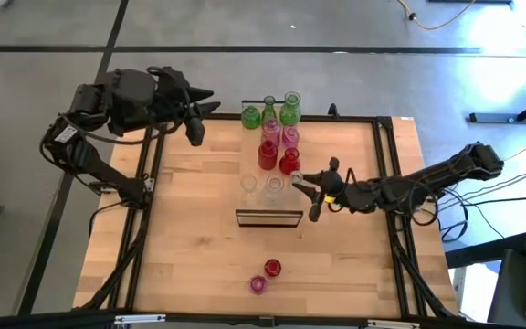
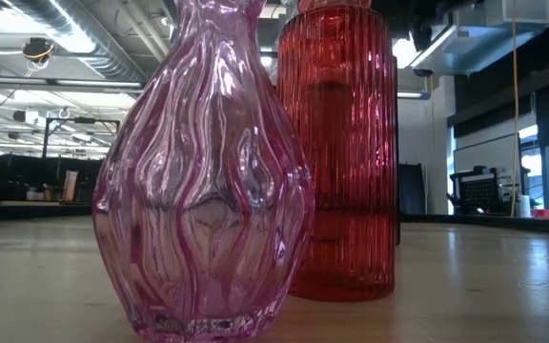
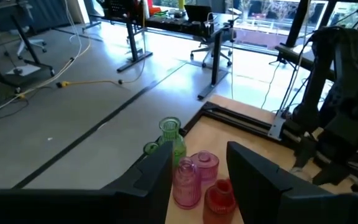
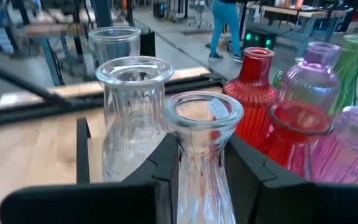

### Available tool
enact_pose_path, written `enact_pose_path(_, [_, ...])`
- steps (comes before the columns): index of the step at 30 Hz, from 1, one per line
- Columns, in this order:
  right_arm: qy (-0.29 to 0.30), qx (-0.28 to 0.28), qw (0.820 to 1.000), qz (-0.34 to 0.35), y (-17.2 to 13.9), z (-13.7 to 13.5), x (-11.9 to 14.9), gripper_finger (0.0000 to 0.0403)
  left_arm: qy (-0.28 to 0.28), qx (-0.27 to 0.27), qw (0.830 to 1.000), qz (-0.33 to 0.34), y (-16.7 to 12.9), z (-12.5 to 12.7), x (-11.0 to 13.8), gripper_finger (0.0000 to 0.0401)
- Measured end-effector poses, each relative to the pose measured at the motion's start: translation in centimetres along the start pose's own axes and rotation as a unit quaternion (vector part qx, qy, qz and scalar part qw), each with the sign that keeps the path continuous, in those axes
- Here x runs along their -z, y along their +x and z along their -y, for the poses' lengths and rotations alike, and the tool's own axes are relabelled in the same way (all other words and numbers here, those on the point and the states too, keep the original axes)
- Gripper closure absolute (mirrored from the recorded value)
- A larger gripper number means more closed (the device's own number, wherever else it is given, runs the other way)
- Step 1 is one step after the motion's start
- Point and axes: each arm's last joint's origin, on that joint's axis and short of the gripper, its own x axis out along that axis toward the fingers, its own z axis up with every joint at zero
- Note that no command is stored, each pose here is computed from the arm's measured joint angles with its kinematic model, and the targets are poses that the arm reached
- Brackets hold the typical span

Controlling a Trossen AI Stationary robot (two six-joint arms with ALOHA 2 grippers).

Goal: Sort vases onto shelf
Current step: Put the transparent vase on the shelf aligned with the other transparent vases

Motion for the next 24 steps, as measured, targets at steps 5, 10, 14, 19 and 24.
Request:
enact_pose_path(5, [0.031, 0.01, 0.999, 0.029, 0.1, 0.2, 1.2, 0.0323, -0.001, 0.0, 1.0, -0.001, 0.1, 0.0, 0.0, 0.0257])
enact_pose_path(10, [0.023, 0.014, 0.999, 0.017, 0.4, 0.0, 1.8, 0.0323, 0.0, 0.0, 1.0, -0.002, 0.1, 0.1, 0.0, 0.0257])
enact_pose_path(14, [0.029, 0.003, 1.0, 0.009, 0.5, -0.7, 2.3, 0.0323, 0.008, 0.001, 1.0, -0.002, 0.1, 0.1, 0.0, 0.0257])
enact_pose_path(19, [0.038, -0.012, 0.999, 0.006, 0.0, -1.6, 2.6, 0.0323, 0.012, 0.001, 1.0, -0.002, 0.1, 0.1, 0.0, 0.0257])
enact_pose_path(24, [0.036, 0.003, 0.999, 0.008, -0.2, -1.8, 2.7, 0.0323, 0.014, -0.002, 1.0, -0.002, 0.1, 0.0, 0.0, 0.0257])
